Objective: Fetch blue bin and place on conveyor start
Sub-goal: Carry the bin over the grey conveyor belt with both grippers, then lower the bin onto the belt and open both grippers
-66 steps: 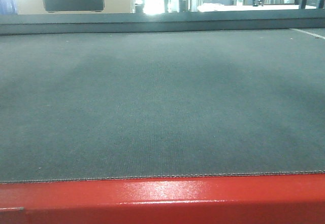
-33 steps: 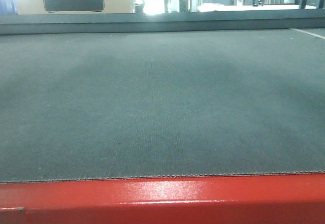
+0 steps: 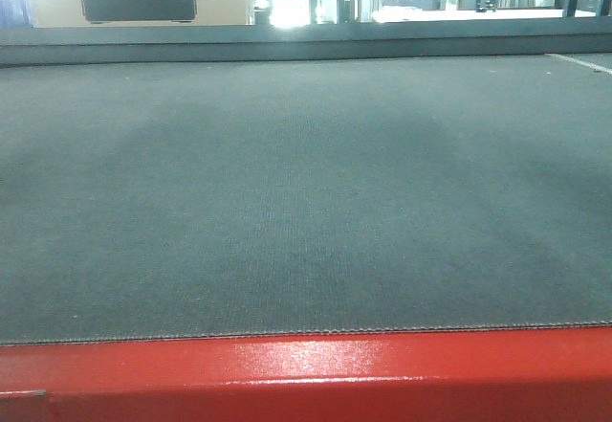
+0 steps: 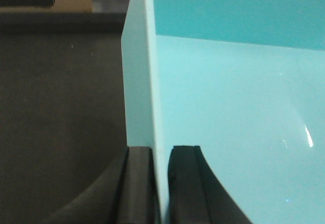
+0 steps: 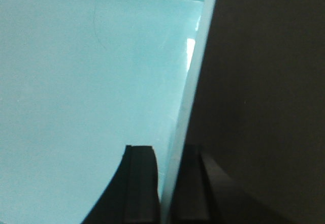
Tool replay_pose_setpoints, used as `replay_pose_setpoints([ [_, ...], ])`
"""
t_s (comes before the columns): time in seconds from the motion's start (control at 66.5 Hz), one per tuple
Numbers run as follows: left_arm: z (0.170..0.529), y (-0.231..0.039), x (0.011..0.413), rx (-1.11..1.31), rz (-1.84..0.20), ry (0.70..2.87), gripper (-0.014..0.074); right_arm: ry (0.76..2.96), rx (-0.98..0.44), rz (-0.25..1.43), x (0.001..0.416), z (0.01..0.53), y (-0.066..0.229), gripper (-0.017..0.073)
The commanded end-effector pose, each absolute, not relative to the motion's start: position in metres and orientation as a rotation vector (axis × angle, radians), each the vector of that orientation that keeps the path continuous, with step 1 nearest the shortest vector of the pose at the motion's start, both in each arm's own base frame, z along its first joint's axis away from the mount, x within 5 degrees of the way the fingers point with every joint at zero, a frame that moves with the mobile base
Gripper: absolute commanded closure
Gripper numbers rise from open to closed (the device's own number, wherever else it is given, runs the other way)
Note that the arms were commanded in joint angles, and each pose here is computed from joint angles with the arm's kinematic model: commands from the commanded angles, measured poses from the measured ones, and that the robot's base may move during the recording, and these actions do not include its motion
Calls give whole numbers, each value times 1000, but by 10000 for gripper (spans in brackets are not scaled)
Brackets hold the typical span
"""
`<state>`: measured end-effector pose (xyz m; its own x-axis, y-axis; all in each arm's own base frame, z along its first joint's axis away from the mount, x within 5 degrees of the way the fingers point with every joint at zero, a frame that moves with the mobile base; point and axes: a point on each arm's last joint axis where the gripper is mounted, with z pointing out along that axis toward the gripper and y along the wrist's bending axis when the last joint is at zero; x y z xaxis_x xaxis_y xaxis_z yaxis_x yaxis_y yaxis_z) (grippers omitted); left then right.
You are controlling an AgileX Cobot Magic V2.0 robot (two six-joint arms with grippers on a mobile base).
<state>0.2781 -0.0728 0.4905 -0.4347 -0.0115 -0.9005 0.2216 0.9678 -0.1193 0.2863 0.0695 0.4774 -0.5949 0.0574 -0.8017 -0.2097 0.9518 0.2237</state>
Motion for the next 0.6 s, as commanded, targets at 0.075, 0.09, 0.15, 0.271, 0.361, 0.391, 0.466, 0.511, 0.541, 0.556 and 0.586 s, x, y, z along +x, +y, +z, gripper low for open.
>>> replay_pose_setpoints([
  [0.075, 452, -73, 282, 157, -238, 2165, 705, 2284, -130, 275, 295, 451, 64, 711],
  [0.09, 448, -73, 284, 156, -238, 2168, 705, 2297, -129, 274, 298, 446, 64, 711],
  [0.15, 429, -74, 290, 155, -235, 2187, 705, 2322, -124, 266, 305, 431, 65, 711],
  [0.271, 385, -77, 303, 145, -233, 2174, 705, 2354, -109, 260, 320, 395, 67, 711],
  [0.361, 357, -79, 311, 142, -229, 2188, 705, 2371, -97, 254, 332, 369, 69, 711],
  [0.391, 347, -80, 315, 142, -226, 2208, 705, 2380, -94, 252, 336, 361, 70, 711],
  [0.466, 328, -82, 323, 144, -218, 2252, 705, 2407, -93, 243, 347, 344, 71, 711],
  [0.511, 318, -83, 329, 146, -213, 2282, 705, 2416, -92, 239, 353, 337, 72, 711],
  [0.541, 311, -84, 333, 146, -211, 2293, 705, 2424, -90, 237, 358, 330, 73, 711],
  [0.556, 308, -85, 335, 146, -210, 2298, 705, 2429, -89, 236, 361, 326, 73, 711],
  [0.586, 302, -86, 339, 146, -208, 2310, 705, 2441, -88, 234, 365, 319, 74, 711],
])
